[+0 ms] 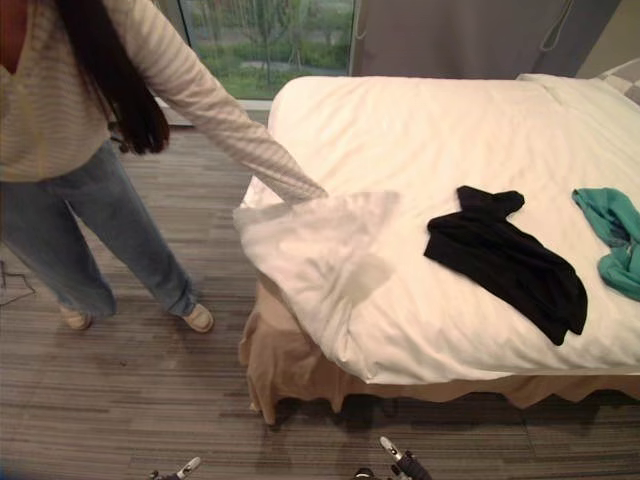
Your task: Tidy the bed and pick cloth on bed and put in laundry
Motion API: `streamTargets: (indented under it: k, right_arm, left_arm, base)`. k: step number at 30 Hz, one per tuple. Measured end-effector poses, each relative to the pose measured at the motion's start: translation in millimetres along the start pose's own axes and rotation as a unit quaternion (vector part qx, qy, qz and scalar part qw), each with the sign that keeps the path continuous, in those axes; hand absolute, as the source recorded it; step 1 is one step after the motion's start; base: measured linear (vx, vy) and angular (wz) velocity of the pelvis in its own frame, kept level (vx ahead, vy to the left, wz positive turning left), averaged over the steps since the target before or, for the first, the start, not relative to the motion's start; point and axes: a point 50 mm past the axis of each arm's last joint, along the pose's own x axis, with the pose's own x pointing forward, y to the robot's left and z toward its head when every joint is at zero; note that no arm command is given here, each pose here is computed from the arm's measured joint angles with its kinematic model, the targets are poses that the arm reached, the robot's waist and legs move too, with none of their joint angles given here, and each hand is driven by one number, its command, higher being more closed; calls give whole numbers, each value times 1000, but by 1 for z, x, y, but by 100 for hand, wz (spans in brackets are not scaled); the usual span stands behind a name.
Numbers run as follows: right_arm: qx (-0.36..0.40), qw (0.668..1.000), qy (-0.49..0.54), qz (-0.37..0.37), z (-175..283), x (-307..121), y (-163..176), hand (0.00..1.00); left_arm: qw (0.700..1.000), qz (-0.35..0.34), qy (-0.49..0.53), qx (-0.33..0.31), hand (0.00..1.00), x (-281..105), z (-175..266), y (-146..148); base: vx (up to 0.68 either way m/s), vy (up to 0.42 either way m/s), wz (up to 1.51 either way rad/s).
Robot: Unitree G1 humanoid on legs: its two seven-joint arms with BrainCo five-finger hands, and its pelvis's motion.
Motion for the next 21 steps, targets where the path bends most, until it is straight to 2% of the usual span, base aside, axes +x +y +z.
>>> streamTargets:
  k: [4, 5, 7, 9, 11, 13, 14, 16, 17, 18, 21]
  right_arm:
    - [0, 1000, -1, 1, 1, 0, 1, 0]
    - [-1, 1000, -3, 4, 3, 1, 3, 0]
    - [-1, 1000, 2, 8, 5, 2, 6, 0]
    - [0, 1000, 3, 12, 9, 3, 7, 0]
    - [5, 1000, 2, 15, 13, 2, 7, 0]
    - [12, 1000, 1, 16, 23, 1, -2, 0]
    - [14, 1000, -1, 14, 25, 1, -5, 0]
    - [12, 1000, -11, 8, 35, -1, -15, 0]
    - [10, 1000, -15, 3, 39, -2, -19, 0]
    - [9, 1000, -17, 2, 40, -2, -21, 0]
    - [20, 1000, -22, 3, 43, -2, -22, 0]
  left_arm:
    - [999, 18, 4, -35, 0, 0, 0, 1]
    - [996, 41, -4, -77, 0, 0, 3, 5]
    - [989, 76, -40, -119, 0, 1, 20, 10]
    - [973, 109, -110, -171, 0, -1, 55, 22]
    - [957, 129, -175, -192, 0, -5, 91, 34]
    - [922, 163, -307, -170, 0, -19, 157, 61]
    - [911, 171, -337, -165, 0, -24, 173, 68]
    - [868, 187, -432, -160, 0, -47, 224, 85]
    - [843, 190, -480, -154, 0, -62, 249, 88]
    - [833, 187, -499, -148, 0, -69, 259, 87]
    - [783, 202, -586, -59, 0, -92, 292, 70]
  base:
    - [3, 10, 10]
    - [-48, 2, 1]
    - [-51, -6, 1]
    - [-56, -15, 5]
    - [-52, -15, 9]
    - [-26, -15, 8]
    - [-14, -9, 5]
    - [-6, -3, 2]
    - [0, 0, 0]
    - [7, -4, -7]
    - [20, 3, -16]
